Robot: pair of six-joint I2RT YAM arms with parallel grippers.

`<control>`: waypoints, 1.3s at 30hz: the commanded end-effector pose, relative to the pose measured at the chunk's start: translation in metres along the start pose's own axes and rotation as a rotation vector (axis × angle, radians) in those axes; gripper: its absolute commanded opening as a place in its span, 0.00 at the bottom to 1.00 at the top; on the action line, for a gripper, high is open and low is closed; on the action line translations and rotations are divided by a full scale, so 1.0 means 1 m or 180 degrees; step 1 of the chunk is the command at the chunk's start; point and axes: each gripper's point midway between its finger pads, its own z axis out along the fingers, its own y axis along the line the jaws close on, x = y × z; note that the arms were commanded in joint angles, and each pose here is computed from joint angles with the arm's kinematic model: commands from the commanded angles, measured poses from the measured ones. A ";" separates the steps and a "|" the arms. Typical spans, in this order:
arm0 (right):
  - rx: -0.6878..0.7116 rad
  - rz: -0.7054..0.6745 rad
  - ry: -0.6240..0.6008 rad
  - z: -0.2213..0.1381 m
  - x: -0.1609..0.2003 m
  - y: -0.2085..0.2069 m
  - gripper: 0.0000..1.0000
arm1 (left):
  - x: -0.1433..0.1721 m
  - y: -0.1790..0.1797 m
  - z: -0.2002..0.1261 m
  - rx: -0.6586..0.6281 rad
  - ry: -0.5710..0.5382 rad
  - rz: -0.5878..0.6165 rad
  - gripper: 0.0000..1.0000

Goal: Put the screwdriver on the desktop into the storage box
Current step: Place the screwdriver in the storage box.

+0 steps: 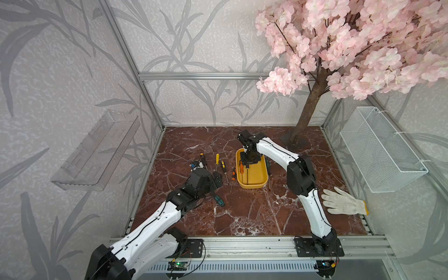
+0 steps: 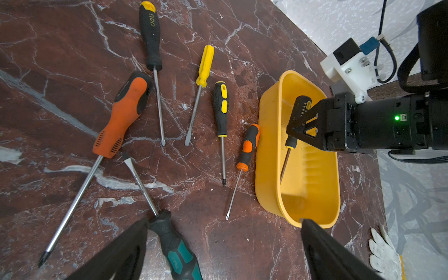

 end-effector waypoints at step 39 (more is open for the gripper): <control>-0.0142 0.0315 -0.0488 -0.091 0.005 -0.034 0.51 | 0.001 -0.041 0.006 0.0454 0.0187 0.0128 1.00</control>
